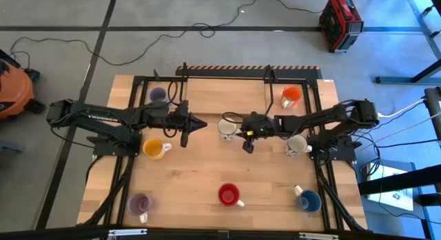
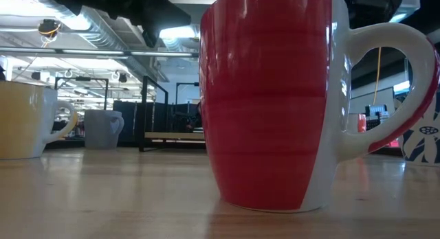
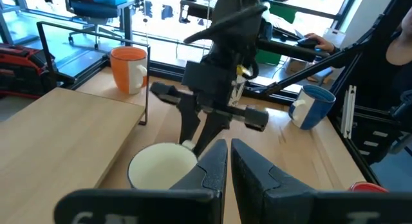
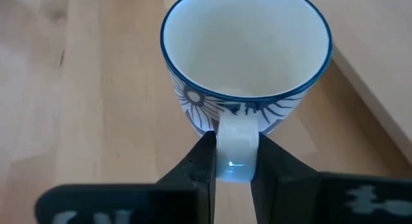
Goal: Place coffee mugs
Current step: Put the top blue patterned mug on the shelf
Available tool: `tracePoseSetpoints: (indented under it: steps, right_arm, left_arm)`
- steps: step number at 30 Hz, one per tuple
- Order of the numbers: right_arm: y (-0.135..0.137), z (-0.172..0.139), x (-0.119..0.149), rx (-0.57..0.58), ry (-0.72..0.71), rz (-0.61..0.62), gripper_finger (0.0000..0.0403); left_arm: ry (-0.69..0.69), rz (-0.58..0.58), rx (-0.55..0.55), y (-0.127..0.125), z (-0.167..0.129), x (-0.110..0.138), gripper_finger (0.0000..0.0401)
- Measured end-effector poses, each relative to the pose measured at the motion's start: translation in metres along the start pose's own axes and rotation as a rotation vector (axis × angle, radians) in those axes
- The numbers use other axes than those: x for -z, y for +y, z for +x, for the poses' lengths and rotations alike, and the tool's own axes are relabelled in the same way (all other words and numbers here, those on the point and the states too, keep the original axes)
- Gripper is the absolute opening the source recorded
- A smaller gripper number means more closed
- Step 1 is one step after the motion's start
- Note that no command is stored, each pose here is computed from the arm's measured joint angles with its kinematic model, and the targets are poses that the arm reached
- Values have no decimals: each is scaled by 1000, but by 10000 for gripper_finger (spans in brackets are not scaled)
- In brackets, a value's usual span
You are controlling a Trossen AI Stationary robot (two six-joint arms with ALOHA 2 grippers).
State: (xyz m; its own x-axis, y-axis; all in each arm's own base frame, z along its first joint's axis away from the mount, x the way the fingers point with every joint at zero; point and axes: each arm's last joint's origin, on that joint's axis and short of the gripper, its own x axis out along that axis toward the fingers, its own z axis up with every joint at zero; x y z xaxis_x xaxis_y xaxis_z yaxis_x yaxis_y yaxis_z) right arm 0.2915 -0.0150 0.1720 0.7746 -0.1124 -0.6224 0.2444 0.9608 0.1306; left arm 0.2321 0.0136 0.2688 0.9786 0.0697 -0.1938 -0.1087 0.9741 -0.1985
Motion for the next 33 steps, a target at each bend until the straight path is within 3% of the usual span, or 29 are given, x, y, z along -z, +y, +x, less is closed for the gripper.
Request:
tracePoseSetpoints:
  steps: [15, 26, 33]
  right_arm:
    - [-2, -55, -21, 141, -139, 113, 44]
    - [-6, -76, -55, 504, -209, 263, 44]
    - [-20, -56, -74, 701, -175, 383, 44]
  left_arm:
    - [-3, 0, -3, 0, 0, 0, 16]
    - [-9, 0, -2, 0, 0, -1, 16]
    - [-14, 0, -1, 0, 0, -1, 16]
